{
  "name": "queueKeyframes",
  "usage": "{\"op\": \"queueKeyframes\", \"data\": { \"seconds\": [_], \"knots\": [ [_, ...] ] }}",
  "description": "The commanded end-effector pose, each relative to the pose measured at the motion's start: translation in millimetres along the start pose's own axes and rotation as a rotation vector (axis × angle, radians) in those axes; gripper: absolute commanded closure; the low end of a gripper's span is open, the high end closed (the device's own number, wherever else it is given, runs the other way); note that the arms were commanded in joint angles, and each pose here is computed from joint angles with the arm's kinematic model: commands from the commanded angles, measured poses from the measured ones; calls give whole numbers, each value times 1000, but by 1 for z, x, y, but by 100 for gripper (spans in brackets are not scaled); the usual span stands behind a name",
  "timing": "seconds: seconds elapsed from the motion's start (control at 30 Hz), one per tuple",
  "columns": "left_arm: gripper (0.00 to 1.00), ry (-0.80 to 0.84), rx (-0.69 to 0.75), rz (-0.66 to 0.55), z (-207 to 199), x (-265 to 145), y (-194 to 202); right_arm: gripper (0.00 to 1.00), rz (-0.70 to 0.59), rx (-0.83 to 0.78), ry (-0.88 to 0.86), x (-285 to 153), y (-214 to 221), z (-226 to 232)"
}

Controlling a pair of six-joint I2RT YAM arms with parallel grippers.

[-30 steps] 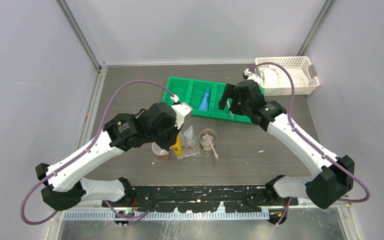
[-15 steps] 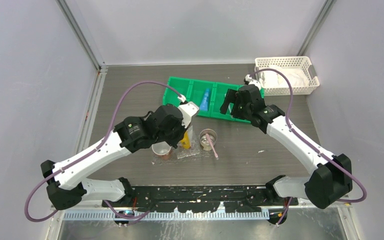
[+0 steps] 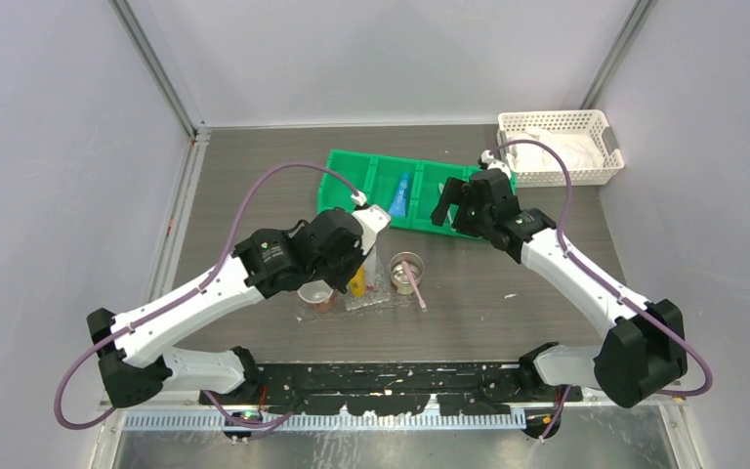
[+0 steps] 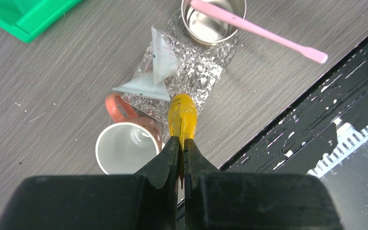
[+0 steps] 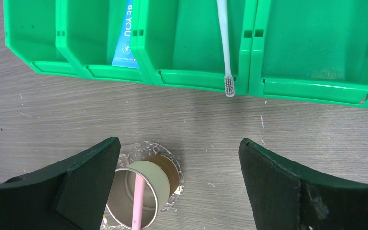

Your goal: Prepare toiletry sets of a toothbrush and toothpaste on the tray

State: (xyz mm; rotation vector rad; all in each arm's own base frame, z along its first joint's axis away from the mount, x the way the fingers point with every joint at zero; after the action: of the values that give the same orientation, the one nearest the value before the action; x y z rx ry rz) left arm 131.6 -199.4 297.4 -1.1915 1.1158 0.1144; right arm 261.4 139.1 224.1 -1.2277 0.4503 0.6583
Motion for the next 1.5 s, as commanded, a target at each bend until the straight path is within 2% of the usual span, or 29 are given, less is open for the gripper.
{"op": "queueKeyframes", "data": {
  "seconds": [0.0, 0.6, 0.77, 1.03, 1.27, 1.47],
  "knots": [
    [97, -7, -17, -21, 1, -5, 2, 0, -30, 19, -30, 5, -5, 2],
    [95, -36, -5, -17, 2, 17, 10, 0, -8, 34, -45, 13, 0, -2],
    [86, -42, -3, -8, 2, 27, 13, 0, -4, 36, -53, 14, -1, -2],
    [83, -58, -17, 11, 5, 44, 19, 0, 1, 29, -63, 18, -8, 0],
    [83, -78, -26, -34, 11, 28, 11, 0, 9, -10, -131, 24, -51, 25],
    [80, -109, -32, -94, 19, 3, 8, 3, 89, -31, -239, 58, -93, 60]
  ]
}}
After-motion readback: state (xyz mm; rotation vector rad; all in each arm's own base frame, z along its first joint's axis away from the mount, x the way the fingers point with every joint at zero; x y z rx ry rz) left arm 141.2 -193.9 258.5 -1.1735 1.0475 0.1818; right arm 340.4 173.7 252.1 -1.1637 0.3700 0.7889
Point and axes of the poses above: each gripper's point midway between its finger pads, its own x axis out along the fingers, its own z axis along the line the jaws close on, y = z × x, the point moved 9 cm from there along -x, back along the fingers, and after that the axes turned 8 degrees about -x, right-handed, at the moved point
